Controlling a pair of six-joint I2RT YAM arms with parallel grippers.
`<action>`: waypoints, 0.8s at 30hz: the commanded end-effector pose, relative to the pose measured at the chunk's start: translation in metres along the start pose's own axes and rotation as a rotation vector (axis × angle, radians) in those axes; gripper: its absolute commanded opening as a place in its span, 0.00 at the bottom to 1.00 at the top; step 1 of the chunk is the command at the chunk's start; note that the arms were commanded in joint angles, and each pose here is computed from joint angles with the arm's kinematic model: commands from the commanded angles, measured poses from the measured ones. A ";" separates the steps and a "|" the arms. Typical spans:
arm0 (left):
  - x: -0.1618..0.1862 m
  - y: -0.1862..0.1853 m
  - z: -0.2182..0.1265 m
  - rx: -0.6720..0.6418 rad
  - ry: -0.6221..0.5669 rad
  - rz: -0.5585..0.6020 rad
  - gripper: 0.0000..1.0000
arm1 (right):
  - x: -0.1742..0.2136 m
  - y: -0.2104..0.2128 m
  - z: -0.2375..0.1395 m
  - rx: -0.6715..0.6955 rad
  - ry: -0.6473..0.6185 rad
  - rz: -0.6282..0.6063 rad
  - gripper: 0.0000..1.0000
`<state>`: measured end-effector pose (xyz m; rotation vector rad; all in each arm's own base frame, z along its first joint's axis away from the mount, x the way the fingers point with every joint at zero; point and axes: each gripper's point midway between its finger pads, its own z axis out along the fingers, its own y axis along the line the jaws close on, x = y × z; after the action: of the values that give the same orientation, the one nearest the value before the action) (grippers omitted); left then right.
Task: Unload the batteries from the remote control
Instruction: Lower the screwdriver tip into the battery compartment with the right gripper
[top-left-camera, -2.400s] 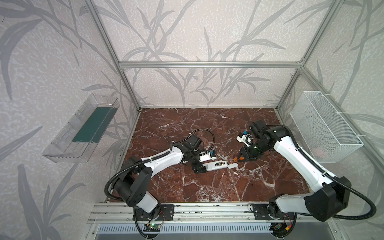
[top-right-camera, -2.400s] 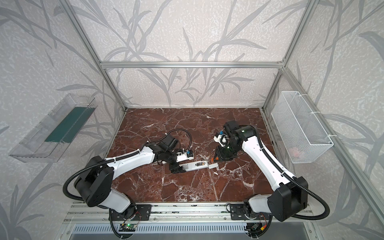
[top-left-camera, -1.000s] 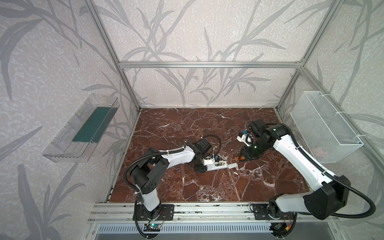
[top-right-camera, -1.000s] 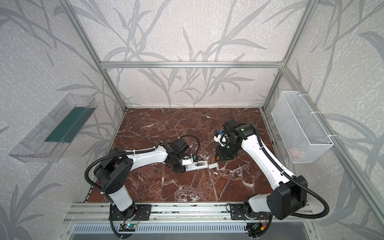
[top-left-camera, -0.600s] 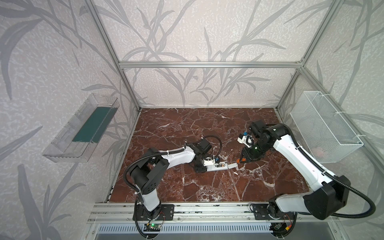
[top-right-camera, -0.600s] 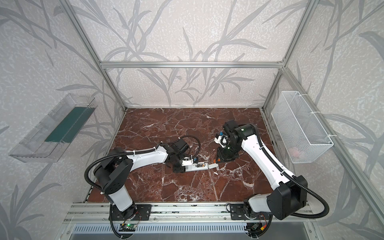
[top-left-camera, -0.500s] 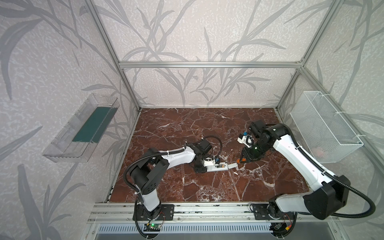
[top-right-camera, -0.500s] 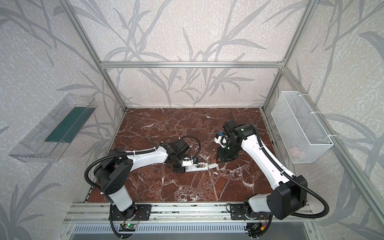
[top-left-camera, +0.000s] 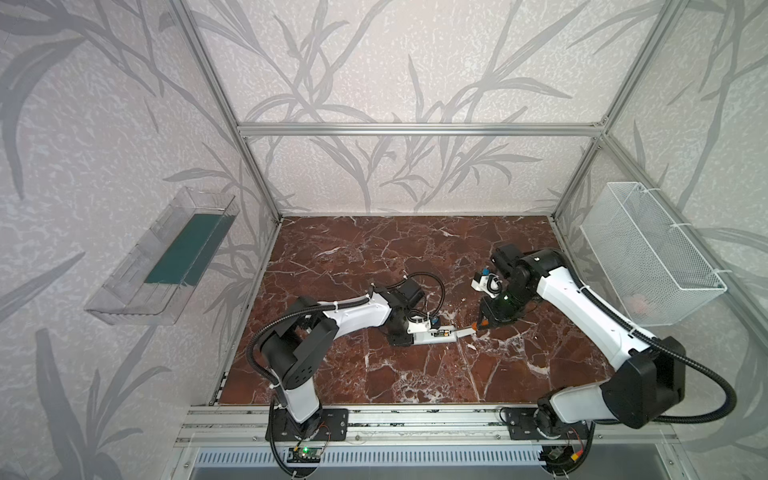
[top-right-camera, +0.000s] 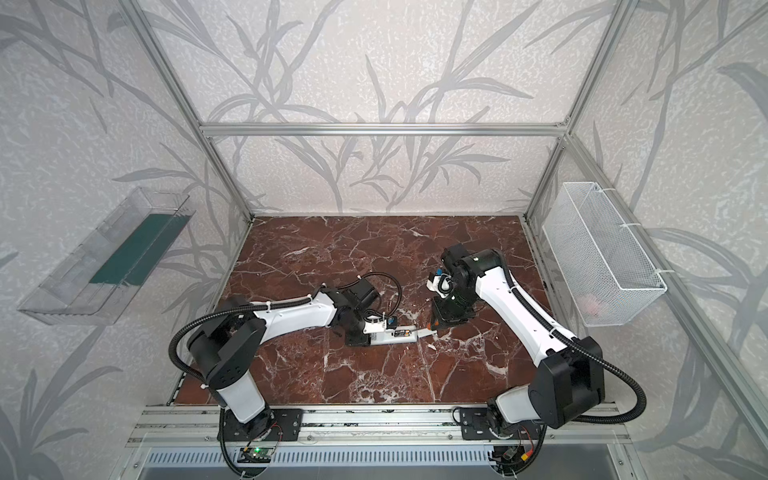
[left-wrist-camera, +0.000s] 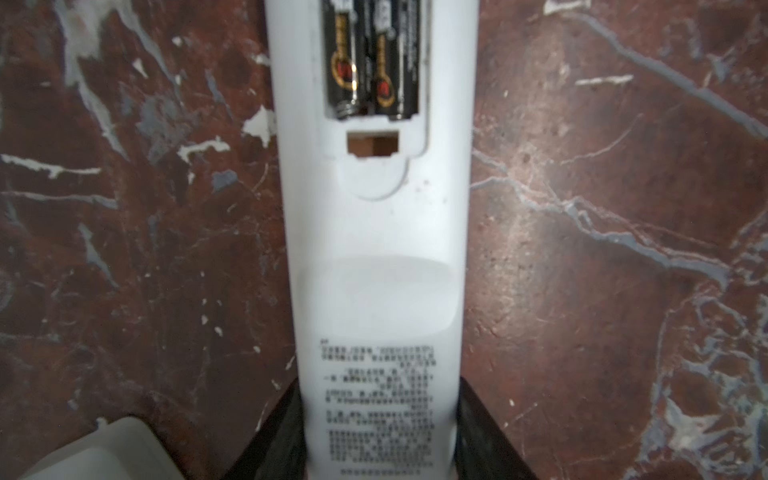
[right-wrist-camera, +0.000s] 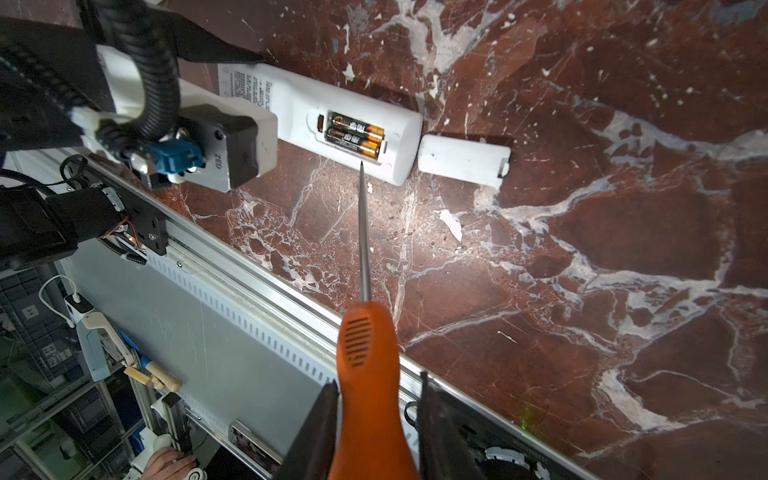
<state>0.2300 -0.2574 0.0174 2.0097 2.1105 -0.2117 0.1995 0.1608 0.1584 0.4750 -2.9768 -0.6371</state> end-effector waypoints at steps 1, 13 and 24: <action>0.014 -0.023 0.004 0.079 0.054 0.039 0.33 | 0.000 -0.002 0.007 0.002 0.027 -0.009 0.00; 0.016 -0.023 0.007 0.079 0.067 0.036 0.32 | -0.002 -0.008 0.020 0.009 0.054 0.001 0.00; 0.017 -0.023 0.008 0.079 0.073 0.037 0.32 | -0.002 -0.010 0.028 0.004 0.067 0.008 0.00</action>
<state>0.2292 -0.2577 0.0172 2.0147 2.1082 -0.2053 0.2053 0.1635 0.1346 0.4722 -2.9389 -0.6095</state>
